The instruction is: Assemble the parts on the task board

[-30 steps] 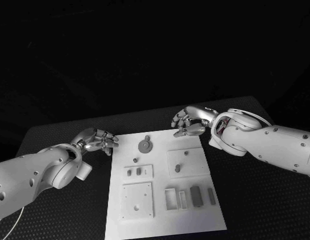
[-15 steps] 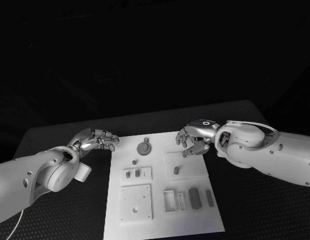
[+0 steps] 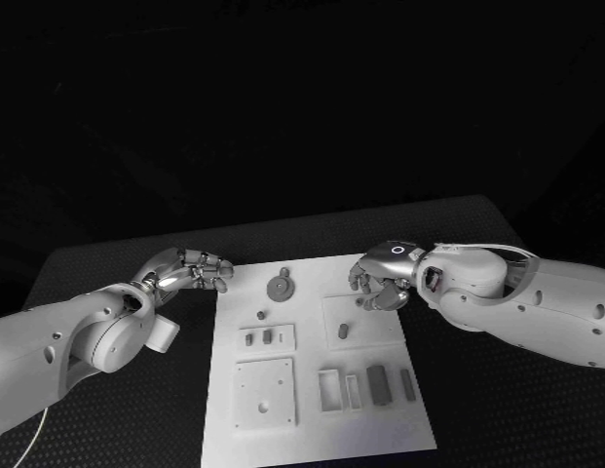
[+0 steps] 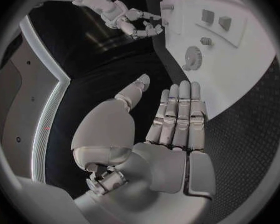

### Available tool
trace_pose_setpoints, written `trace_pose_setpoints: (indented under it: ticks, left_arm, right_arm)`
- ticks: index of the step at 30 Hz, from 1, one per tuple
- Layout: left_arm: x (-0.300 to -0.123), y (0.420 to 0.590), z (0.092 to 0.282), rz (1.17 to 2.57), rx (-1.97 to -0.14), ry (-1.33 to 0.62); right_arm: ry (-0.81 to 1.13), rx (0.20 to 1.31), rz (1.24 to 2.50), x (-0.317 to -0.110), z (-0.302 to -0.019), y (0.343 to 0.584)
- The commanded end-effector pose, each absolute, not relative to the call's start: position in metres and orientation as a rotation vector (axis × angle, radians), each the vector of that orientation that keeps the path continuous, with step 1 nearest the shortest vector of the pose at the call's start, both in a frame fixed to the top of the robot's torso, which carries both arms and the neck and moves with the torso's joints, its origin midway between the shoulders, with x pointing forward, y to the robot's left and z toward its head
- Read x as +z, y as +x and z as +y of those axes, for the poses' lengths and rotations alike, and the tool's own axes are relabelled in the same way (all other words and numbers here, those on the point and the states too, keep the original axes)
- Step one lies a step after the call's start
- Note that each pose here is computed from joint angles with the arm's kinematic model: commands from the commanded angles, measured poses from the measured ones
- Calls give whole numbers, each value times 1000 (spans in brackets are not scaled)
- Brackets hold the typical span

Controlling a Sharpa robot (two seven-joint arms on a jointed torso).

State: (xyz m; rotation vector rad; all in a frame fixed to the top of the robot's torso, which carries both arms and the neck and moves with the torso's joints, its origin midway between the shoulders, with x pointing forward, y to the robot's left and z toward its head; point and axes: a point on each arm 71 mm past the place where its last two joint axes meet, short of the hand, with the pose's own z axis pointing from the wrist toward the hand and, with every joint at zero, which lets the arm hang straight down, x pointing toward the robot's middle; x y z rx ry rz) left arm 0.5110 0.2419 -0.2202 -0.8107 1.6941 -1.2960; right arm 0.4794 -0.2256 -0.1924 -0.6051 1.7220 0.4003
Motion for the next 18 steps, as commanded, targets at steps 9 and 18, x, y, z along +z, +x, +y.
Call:
trace_pose_setpoints:
  ticks: [9, 18]
  left_arm:
    - [-219, 511, 240, 1682, -1334, -818]
    - [-219, 511, 240, 1685, -1333, -820]
  right_arm:
    - [-644, 370, 1736, -208, -220, 480]
    - [-647, 373, 1745, -211, -218, 482]
